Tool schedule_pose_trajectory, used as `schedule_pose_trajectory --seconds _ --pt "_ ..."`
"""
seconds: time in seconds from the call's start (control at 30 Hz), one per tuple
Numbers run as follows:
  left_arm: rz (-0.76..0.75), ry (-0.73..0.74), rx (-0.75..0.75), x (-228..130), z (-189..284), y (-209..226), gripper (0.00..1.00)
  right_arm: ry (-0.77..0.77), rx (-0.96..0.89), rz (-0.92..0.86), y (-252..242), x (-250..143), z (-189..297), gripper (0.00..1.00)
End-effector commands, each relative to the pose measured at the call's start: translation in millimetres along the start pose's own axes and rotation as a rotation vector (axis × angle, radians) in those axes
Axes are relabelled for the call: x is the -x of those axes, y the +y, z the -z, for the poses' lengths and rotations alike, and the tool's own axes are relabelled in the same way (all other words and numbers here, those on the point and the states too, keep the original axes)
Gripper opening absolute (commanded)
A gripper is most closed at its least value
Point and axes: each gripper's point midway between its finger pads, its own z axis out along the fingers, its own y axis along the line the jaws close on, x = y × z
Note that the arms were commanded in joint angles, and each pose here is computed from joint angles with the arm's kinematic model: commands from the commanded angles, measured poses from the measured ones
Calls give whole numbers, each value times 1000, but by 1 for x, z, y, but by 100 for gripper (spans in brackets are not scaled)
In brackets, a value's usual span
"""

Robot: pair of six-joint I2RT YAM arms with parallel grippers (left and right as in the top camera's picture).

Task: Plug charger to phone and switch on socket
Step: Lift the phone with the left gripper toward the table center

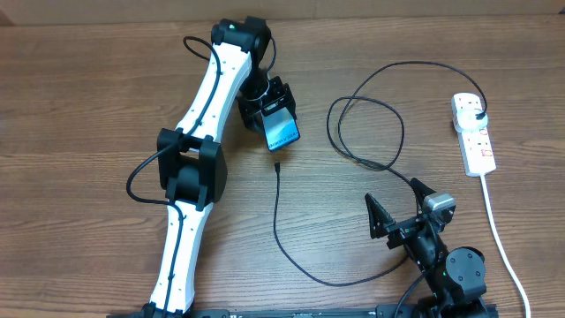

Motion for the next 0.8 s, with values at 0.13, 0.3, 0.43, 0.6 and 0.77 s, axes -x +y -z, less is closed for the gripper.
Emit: schedule_pose_trajectory --seconds 0.13,0.3,0.43,0.6,0.77 --pt "47 104 -175 -20 25 -21 4 -14 -2 9 0 3 1 100" --pt "109 127 -194 -23 26 -25 4 -14 -2 9 0 3 1 100" --pt "94 124 -195 -22 27 -24 4 -14 -2 9 0 3 1 100" --pt "82 124 -200 -22 27 -24 4 -14 -2 9 0 3 1 100" --pt "50 131 -230 -21 31 -24 4 -14 -2 9 0 3 1 100"
